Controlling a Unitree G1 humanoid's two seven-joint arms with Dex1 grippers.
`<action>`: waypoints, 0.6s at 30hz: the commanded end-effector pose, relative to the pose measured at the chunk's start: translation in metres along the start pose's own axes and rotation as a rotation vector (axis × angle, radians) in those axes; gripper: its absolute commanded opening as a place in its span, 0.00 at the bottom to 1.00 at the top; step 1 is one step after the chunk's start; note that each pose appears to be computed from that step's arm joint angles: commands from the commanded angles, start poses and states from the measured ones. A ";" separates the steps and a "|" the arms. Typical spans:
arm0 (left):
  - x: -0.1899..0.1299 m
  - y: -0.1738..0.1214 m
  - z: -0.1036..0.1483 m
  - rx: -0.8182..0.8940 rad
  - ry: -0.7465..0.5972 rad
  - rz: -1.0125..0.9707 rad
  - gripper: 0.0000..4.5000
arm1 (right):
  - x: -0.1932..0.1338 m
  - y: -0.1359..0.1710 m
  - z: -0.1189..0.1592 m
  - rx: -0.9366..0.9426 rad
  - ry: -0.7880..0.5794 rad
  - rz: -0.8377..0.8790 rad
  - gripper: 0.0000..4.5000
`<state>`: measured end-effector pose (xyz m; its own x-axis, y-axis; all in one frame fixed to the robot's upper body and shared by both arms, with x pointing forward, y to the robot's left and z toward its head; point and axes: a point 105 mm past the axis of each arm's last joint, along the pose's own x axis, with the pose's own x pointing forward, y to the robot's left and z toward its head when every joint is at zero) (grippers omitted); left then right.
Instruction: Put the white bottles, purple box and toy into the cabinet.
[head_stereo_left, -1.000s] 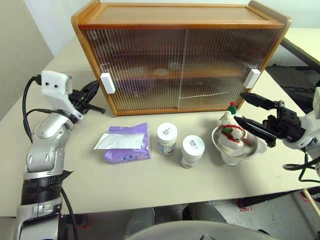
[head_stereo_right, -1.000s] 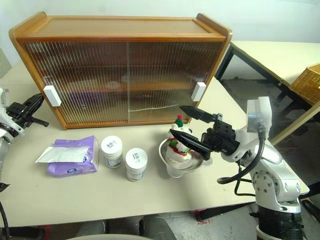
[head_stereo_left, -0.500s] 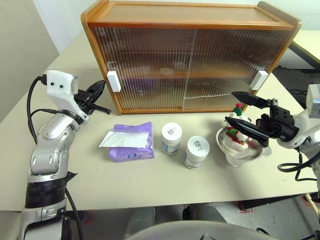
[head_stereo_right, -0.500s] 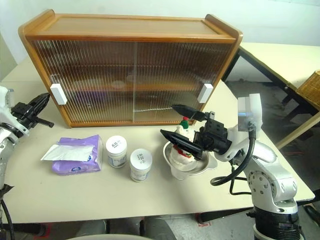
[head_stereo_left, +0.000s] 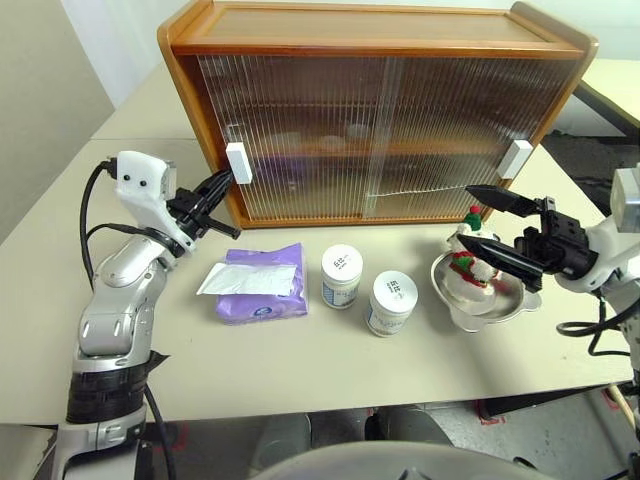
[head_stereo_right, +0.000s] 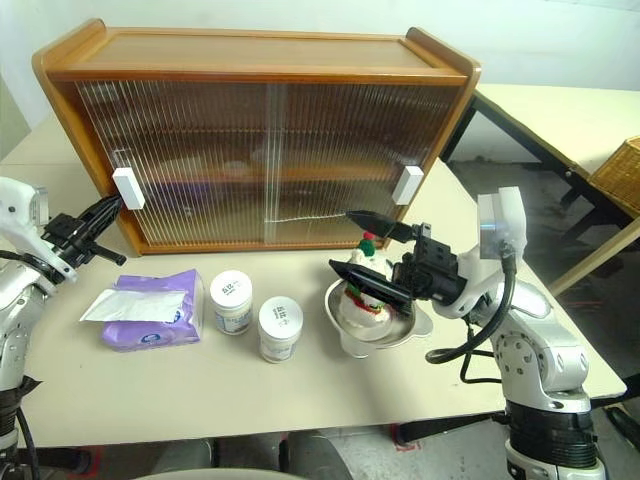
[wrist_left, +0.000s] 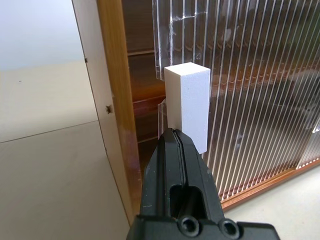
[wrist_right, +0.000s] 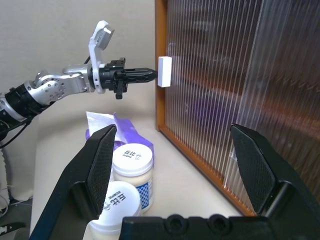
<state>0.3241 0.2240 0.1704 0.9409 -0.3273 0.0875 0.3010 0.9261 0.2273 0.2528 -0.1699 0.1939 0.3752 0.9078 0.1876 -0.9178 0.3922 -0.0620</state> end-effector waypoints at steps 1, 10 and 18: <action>0.003 -0.006 0.001 -0.012 -0.013 -0.028 0.01 | -0.003 0.002 0.004 -0.020 0.004 0.005 1.00; 0.019 -0.016 0.005 0.010 -0.024 -0.085 0.01 | -0.001 0.004 0.004 -0.022 0.002 0.000 1.00; 0.030 -0.022 0.002 0.004 -0.030 -0.140 0.01 | -0.001 0.005 0.002 -0.025 0.003 -0.013 1.00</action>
<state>0.3433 0.2011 0.1714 0.8987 -0.4291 0.0904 0.4009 0.8874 0.2275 0.2496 -0.1697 0.1927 0.3888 0.9029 0.1834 -0.9117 0.4057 -0.0643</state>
